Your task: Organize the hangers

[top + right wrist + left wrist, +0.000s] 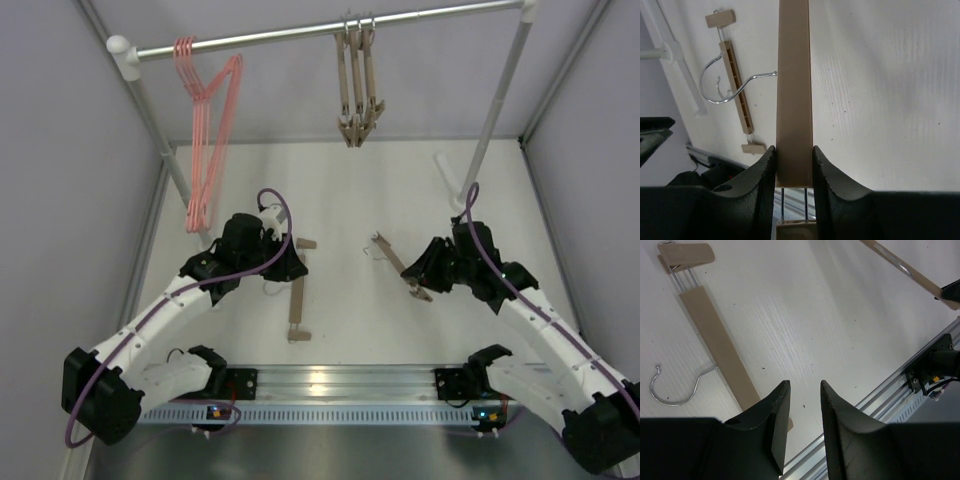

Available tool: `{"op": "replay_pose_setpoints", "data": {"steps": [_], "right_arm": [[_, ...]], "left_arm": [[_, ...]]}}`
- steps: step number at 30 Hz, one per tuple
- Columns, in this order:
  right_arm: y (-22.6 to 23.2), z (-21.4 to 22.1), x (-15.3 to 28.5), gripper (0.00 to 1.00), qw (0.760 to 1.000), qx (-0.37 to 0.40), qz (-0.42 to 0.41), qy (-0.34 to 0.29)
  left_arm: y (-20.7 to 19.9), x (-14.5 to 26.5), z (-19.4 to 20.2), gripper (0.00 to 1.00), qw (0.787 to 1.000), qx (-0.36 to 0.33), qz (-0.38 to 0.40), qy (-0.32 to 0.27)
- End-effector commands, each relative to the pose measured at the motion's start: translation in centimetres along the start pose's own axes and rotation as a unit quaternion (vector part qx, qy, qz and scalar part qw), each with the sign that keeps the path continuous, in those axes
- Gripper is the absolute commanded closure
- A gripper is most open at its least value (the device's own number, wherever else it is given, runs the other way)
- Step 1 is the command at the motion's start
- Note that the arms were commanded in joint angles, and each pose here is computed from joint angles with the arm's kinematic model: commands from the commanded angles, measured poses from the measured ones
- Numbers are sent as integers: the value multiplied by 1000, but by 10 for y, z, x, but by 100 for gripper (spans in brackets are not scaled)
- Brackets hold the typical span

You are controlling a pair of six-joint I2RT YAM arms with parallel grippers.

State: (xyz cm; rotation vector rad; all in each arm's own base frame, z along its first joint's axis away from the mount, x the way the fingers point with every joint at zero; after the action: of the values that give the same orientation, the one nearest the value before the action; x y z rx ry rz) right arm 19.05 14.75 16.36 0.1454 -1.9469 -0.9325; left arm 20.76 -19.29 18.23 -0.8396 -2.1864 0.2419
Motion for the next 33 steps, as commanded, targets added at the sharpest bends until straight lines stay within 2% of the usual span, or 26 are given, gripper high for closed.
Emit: {"op": "replay_pose_setpoints", "data": {"steps": [1, 6, 17, 24, 33], "right_arm": [[35, -9, 16, 100, 994, -30, -107, 23], [54, -43, 38, 100, 985, -70, -158, -13], [112, -114, 88, 100, 945, -149, -281, -75], [153, -161, 130, 100, 919, -159, -338, -127], [210, -200, 172, 100, 886, -158, -413, -139]], "left_arm": [[-9, 7, -17, 65, 1000, -8, 17, -25], [-9, 8, -17, 65, 1000, -7, 16, -26], [-10, 8, -17, 65, 999, -13, 20, -24], [-9, 6, -15, 65, 999, -17, 20, -21], [-4, 2, -9, 65, 1000, -16, 12, -12]]}}
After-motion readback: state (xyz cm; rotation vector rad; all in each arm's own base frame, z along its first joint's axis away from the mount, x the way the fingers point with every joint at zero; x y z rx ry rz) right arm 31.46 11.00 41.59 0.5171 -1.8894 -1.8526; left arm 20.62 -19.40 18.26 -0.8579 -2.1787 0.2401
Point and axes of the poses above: each gripper's point midway between its finger pads, its own x axis back along the fingers, its own y axis along the line the jaws close on, z = x × y, the point moved 3 cm from there along x, back along the fingers, and after that the axes turned 8 degrees about -x, right-handed, at the moved point
